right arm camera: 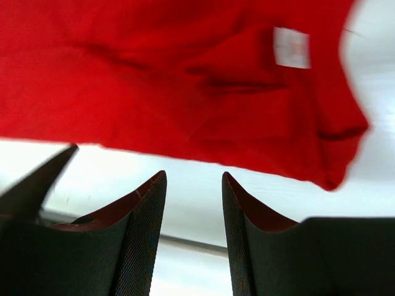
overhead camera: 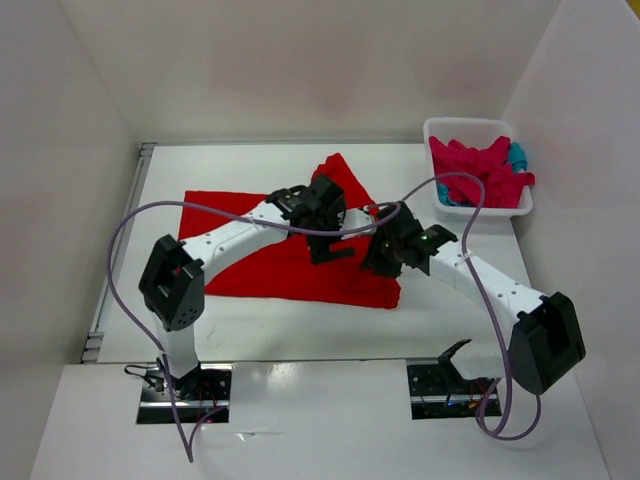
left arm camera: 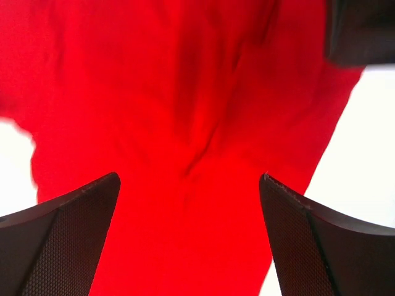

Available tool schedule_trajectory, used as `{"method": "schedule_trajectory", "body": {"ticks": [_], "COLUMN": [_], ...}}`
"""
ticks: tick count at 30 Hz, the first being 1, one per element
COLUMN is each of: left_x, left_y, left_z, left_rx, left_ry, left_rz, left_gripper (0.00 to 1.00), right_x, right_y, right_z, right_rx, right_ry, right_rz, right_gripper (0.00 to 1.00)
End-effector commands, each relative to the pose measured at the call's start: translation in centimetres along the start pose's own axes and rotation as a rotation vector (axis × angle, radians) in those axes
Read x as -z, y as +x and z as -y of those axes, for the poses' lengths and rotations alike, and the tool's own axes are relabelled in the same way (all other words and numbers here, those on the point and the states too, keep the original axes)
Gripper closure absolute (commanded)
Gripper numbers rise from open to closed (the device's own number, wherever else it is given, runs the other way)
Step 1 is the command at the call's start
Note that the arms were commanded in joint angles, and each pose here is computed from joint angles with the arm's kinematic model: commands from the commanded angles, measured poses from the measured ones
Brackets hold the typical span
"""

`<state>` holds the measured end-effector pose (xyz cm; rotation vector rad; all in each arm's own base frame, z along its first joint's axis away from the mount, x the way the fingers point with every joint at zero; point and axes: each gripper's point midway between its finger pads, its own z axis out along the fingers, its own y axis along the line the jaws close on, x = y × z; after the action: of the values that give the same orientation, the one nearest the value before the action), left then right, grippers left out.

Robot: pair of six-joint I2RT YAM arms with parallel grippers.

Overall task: Fold and stack the t-shirts
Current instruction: Fold the flattened tshirt in 1/3 of the way

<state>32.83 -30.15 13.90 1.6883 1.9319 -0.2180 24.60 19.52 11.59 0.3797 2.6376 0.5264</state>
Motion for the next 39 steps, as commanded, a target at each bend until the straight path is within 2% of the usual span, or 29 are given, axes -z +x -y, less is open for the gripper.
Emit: {"method": "schedule_trajectory", "body": {"ticks": [1, 6, 9, 11, 15, 19, 24, 29, 31, 33, 36, 39], "left_x": [-2.1, -4.2, -5.5, -6.1, -7.5, -8.3, -8.8, -9.0, -8.7, -8.0, -6.2, -6.0], "left_y": [-4.7, -7.9, -7.6, -8.5, -8.7, -7.1, -5.5, -4.4, -4.6, -4.8, -6.3, -6.4], "left_z": [0.8, 2.5, 3.7, 4.0, 4.3, 4.3, 4.5, 5.4, 4.8, 4.3, 3.5, 3.4], "left_rx": [-0.067, -0.104, -0.099, -0.112, -0.107, -0.098, -0.092, -0.072, -0.07, -0.021, -0.001, 0.0], "left_ry": [0.058, 0.119, 0.18, 0.215, 0.252, 0.258, 0.28, 0.329, 0.313, 0.305, 0.311, 0.312], "left_rz": [0.142, 0.206, 0.208, 0.246, 0.245, 0.205, 0.184, 0.176, 0.189, 0.202, 0.265, 0.264], "left_gripper": [0.0, 0.0, 0.0, 0.0, 0.0, 0.0, 0.17, 0.24, 0.24, 0.21, 0.16, 0.15], "right_x": [0.8, 2.9, 4.2, 4.3, 4.3, 4.9, 5.7, 6.3, 7.0, 7.5, 8.4, 9.2], "right_y": [0.5, -1.0, -1.7, -1.4, -1.2, -1.6, -1.5, -1.6, -1.9, -2.2, -2.3, -2.8], "right_z": [2.8, 5.7, 6.1, 6.4, 6.5, 6.3, 6.5, 6.7, 6.9, 7.1, 7.0, 7.0], "right_rx": [-0.12, -0.247, -0.286, -0.298, -0.299, -0.308, -0.317, -0.348, -0.367, -0.385, -0.409, -0.434], "right_ry": [0.112, 0.11, 0.082, 0.087, 0.094, 0.082, 0.075, 0.076, 0.067, 0.07, 0.046, 0.033], "right_rz": [0.03, 0.131, 0.18, 0.176, 0.17, 0.191, 0.209, 0.233, 0.258, 0.274, 0.303, 0.338], "right_gripper": [0.53, 0.52, 0.47, 0.47, 0.47, 0.47, 0.47, 0.47, 0.46, 0.38, 0.38, 0.38]}}
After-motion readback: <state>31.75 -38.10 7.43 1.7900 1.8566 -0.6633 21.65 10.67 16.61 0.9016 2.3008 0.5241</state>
